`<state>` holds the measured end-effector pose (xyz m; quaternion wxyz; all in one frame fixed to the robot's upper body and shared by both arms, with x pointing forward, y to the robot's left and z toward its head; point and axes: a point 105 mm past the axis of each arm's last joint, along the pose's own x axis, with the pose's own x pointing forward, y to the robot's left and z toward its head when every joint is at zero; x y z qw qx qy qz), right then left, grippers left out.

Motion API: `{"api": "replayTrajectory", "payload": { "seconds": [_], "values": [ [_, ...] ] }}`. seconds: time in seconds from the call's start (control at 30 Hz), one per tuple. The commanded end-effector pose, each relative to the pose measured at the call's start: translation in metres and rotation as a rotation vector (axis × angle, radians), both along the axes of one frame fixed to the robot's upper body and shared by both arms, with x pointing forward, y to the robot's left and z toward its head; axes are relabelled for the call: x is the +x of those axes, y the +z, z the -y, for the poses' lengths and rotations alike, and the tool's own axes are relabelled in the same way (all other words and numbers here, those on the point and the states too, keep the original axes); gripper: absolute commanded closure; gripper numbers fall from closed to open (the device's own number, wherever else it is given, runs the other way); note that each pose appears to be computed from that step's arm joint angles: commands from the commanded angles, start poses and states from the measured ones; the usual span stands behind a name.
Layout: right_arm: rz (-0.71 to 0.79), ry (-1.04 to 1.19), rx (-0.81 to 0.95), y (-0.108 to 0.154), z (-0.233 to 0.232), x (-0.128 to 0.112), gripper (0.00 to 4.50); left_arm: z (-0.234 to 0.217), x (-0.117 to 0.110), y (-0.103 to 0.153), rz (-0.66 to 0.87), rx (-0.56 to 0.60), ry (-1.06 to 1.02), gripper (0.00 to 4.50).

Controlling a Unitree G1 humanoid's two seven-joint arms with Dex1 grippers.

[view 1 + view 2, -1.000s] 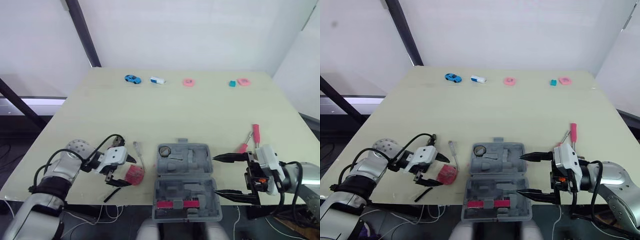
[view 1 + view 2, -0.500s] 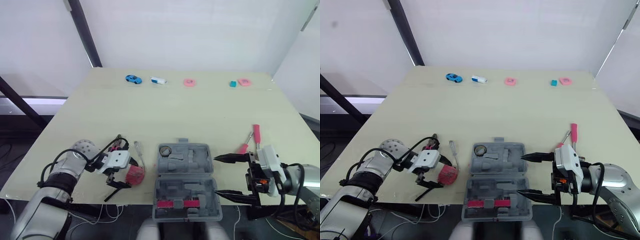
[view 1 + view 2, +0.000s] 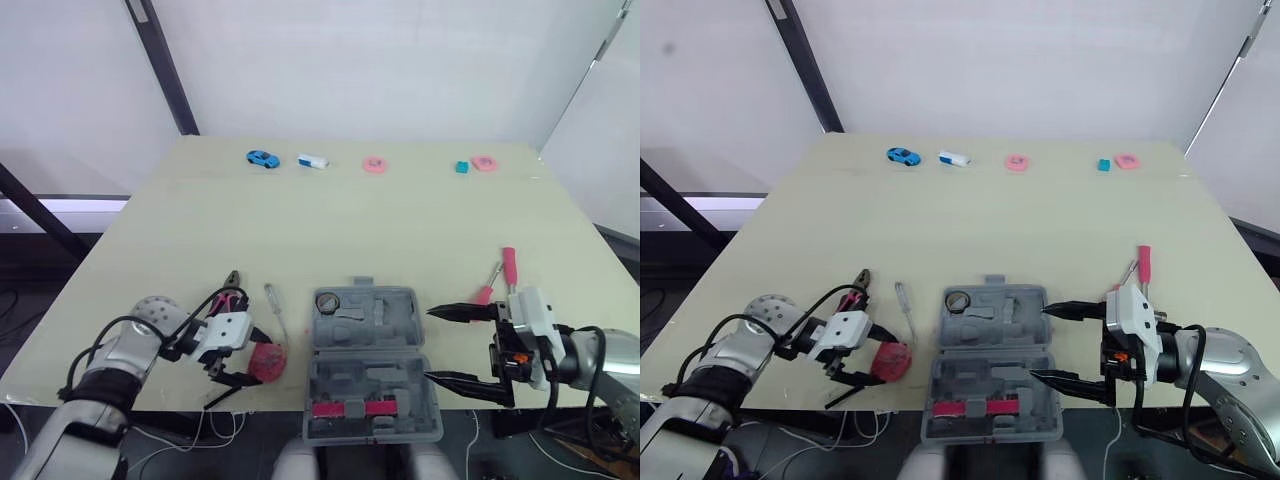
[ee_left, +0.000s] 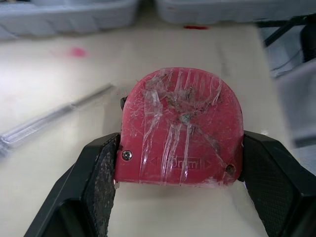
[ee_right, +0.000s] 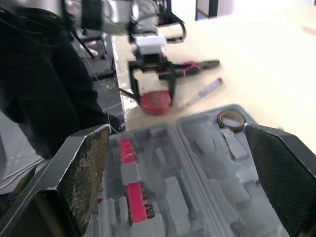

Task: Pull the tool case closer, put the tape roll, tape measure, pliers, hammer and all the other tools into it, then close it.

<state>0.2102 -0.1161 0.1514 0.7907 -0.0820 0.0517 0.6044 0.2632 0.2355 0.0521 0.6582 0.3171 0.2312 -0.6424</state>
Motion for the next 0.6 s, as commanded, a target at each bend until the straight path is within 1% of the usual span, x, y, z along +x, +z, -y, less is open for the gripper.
{"api": "replayTrajectory", "payload": {
  "seconds": [0.03,0.13,0.17,0.23,0.3,0.5,0.6],
  "values": [
    [-0.059,-0.024,-0.002,0.003,-0.013,0.003,0.0,0.009,0.006,0.037,0.084,-0.08,0.062,1.33],
    [-0.141,-0.163,-0.125,-0.008,-0.017,0.022,0.0,0.024,0.008,0.057,0.122,-0.163,0.128,1.33],
    [-0.21,-0.169,-0.129,-0.01,-0.021,0.024,0.0,0.03,0.008,0.062,0.144,-0.173,0.131,1.34],
    [-0.342,-0.178,-0.092,-0.009,-0.03,0.032,0.0,0.044,0.01,0.072,0.181,-0.207,0.139,1.34],
    [-0.443,-0.193,-0.064,-0.007,-0.039,0.04,0.0,0.054,0.011,0.076,0.211,-0.212,0.135,1.34],
    [-0.626,-0.163,0.048,0.011,-0.075,0.059,0.0,0.093,0.017,0.091,0.289,-0.286,0.089,1.34],
    [-0.697,-0.149,0.08,0.014,-0.086,0.063,0.0,0.106,0.019,0.095,0.313,-0.316,0.081,1.34]
  ]
}}
